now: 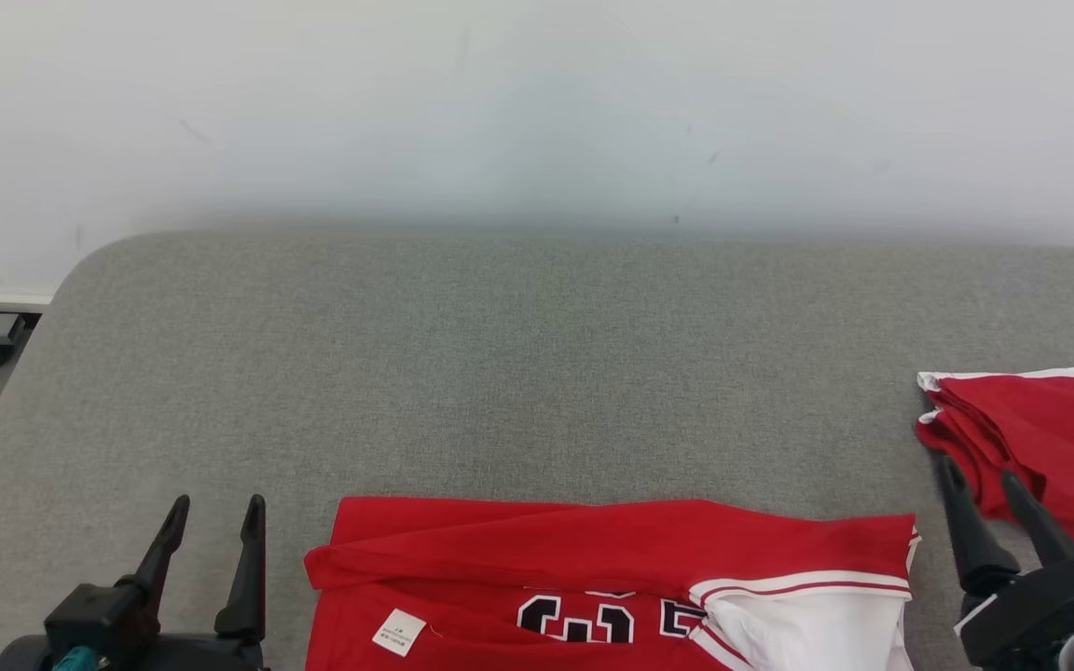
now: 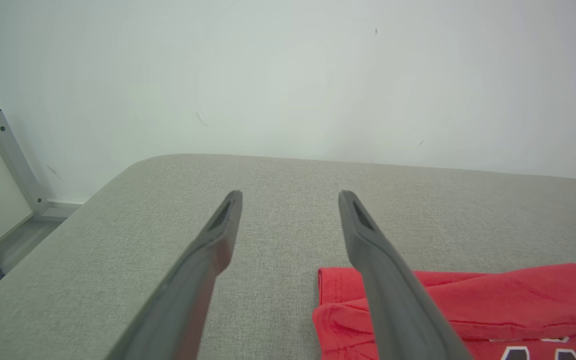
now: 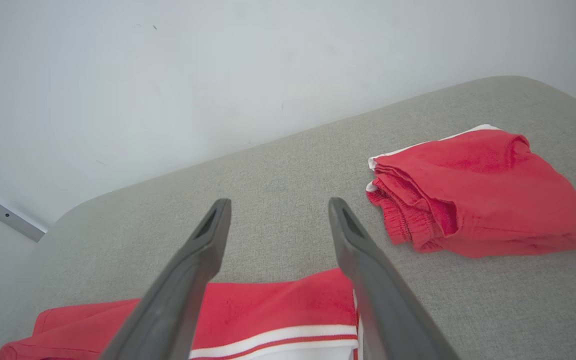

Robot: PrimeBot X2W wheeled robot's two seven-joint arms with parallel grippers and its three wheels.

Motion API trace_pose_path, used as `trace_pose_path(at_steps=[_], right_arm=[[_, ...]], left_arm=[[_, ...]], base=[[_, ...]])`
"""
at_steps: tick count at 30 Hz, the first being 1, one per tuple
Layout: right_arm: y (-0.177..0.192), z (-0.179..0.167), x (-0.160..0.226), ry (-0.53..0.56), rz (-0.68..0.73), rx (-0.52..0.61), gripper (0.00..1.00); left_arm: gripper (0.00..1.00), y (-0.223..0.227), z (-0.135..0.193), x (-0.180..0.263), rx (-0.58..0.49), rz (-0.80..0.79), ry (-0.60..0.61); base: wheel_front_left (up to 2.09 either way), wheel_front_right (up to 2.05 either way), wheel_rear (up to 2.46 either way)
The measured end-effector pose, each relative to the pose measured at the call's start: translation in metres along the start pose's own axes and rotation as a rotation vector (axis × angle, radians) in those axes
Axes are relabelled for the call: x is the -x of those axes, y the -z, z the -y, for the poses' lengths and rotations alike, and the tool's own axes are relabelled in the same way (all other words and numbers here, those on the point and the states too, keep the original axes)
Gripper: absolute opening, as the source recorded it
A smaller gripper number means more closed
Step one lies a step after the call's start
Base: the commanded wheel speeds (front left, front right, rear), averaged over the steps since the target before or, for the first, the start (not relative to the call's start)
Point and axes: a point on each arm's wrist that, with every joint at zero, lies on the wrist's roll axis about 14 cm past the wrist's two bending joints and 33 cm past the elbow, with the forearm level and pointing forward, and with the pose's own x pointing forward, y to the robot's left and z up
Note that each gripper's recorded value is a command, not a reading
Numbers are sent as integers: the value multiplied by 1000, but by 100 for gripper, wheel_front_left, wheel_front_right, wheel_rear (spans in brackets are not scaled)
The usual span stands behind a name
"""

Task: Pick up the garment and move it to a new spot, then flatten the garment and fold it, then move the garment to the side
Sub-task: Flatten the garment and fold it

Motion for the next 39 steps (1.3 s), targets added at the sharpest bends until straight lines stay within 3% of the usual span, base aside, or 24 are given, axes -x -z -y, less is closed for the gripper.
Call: trace_pose_path(at_steps=[17,39], right_arm=[[19,-35,-8,-129,99,42,100],[33,-28,-9,-123,137,39,100]], left_arm=[[100,1,-12,25,22,-1,-71],[100,-2,-7,29,-8,-18,-49]], base=[[0,0,0],[0,0,0]])
